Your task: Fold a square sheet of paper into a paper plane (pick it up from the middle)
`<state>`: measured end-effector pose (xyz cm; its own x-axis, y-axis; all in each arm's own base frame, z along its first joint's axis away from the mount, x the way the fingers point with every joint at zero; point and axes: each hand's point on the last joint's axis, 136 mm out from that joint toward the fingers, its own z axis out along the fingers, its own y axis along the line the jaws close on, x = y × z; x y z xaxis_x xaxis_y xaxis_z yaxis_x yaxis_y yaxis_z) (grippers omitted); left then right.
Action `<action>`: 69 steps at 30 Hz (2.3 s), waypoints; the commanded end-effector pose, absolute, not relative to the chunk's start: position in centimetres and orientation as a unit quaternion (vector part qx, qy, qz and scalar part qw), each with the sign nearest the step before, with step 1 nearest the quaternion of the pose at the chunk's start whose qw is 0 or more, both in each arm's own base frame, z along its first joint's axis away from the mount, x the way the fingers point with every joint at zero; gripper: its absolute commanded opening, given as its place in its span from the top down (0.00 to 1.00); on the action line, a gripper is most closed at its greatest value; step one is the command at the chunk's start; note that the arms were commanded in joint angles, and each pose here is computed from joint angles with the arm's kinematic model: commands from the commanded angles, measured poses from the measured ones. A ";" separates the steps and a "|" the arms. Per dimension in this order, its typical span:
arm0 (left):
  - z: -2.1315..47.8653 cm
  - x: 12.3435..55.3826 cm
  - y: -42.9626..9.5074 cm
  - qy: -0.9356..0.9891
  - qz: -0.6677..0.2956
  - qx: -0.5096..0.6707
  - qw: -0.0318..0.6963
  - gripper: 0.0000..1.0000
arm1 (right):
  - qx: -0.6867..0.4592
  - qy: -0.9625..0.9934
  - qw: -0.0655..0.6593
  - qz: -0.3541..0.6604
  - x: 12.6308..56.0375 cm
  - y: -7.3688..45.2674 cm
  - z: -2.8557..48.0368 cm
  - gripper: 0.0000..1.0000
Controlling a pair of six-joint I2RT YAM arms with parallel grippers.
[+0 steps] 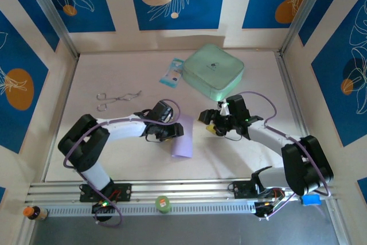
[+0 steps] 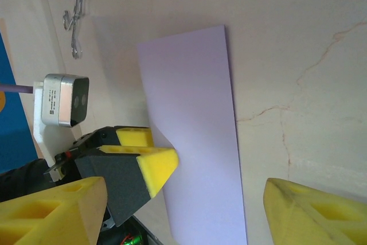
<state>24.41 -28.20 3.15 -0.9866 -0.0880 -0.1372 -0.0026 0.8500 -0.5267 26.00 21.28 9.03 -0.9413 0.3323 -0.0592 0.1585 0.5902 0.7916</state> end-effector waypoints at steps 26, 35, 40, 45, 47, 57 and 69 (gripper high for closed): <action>1.5 24.6 -26.9 0.976 -0.210 0.038 0.053 0.45 | 0.110 0.891 0.068 0.436 25.8 23.2 8.7 0.32; 0.3 24.4 -25.8 0.985 -0.162 0.042 0.031 0.45 | 0.111 0.893 0.060 0.431 25.8 23.4 8.2 0.34; -0.2 24.3 -25.5 0.988 -0.147 0.046 0.022 0.45 | 0.115 0.895 0.052 0.428 25.8 23.5 7.7 0.42; -0.5 24.2 -25.7 0.987 -0.149 0.052 0.015 0.44 | 0.122 0.897 0.052 0.422 25.9 23.4 7.4 0.45; -0.7 24.2 -25.6 0.988 -0.142 0.052 0.011 0.44 | 0.122 0.897 0.051 0.422 25.9 23.4 7.4 0.45; -1.2 24.2 -25.0 0.991 -0.119 0.053 0.005 0.42 | 0.122 0.899 0.048 0.418 25.9 23.5 7.3 0.45; -1.5 24.3 -25.2 0.991 -0.127 0.036 0.007 0.40 | 0.121 0.899 0.044 0.418 25.7 23.4 7.0 0.45</action>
<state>24.90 -27.43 2.04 -0.9944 0.0836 -0.0648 0.1014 0.9284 -0.3575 26.01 23.19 7.10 -0.9634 0.2682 0.0026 0.1742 0.6185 0.7662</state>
